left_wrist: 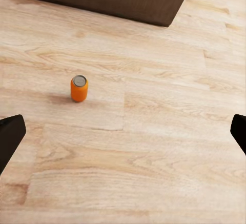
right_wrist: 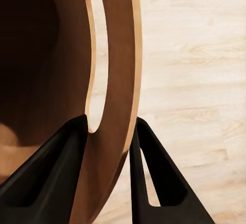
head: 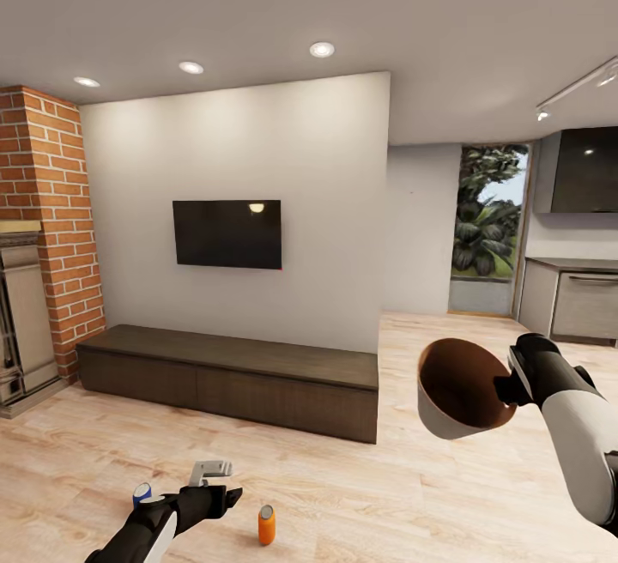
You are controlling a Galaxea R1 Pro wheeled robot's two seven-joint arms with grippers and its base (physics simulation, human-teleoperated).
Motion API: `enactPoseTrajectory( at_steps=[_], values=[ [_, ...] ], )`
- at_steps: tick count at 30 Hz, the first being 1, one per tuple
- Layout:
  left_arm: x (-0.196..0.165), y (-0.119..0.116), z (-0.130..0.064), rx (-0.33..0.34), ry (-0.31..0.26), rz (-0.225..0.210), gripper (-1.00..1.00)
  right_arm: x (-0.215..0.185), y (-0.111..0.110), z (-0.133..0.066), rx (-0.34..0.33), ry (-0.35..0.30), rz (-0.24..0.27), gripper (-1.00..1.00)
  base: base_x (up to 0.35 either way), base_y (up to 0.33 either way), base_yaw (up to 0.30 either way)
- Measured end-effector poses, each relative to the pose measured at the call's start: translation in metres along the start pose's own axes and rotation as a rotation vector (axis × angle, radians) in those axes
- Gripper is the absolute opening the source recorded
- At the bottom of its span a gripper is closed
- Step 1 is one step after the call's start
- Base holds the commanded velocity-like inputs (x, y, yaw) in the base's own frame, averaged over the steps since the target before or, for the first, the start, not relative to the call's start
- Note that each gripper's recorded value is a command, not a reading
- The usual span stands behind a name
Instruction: Put the three can of soda from the living room inside the tash can in the kitchen.
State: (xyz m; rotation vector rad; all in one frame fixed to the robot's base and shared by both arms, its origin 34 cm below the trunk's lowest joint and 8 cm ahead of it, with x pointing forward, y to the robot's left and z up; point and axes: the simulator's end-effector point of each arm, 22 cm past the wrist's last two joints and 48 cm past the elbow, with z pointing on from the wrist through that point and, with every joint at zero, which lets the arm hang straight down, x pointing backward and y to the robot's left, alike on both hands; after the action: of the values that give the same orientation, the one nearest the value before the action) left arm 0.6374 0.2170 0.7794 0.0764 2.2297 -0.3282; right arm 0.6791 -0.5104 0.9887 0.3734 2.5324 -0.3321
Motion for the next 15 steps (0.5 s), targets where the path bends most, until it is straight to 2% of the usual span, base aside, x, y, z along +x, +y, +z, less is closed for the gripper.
enactPoseTrajectory(
  at_steps=[4, 7, 15],
  values=[
    [0.001, 0.002, 0.0, -0.008, 0.002, 0.003, 1.0, 0.001, -0.002, 0.0, 0.006, 0.002, -0.002, -1.0, 0.019, 0.0, 0.0],
    [0.001, 0.005, 0.0, -0.024, 0.005, 0.004, 1.0, 0.002, -0.002, 0.001, 0.008, 0.004, -0.003, -1.0, 0.15, 0.0, 0.0],
    [0.002, 0.01, 0.0, -0.046, 0.007, 0.004, 1.0, 0.018, 0.004, 0.012, -0.002, 0.049, -0.017, -1.0, 0.279, 0.0, 0.0]
  ],
)
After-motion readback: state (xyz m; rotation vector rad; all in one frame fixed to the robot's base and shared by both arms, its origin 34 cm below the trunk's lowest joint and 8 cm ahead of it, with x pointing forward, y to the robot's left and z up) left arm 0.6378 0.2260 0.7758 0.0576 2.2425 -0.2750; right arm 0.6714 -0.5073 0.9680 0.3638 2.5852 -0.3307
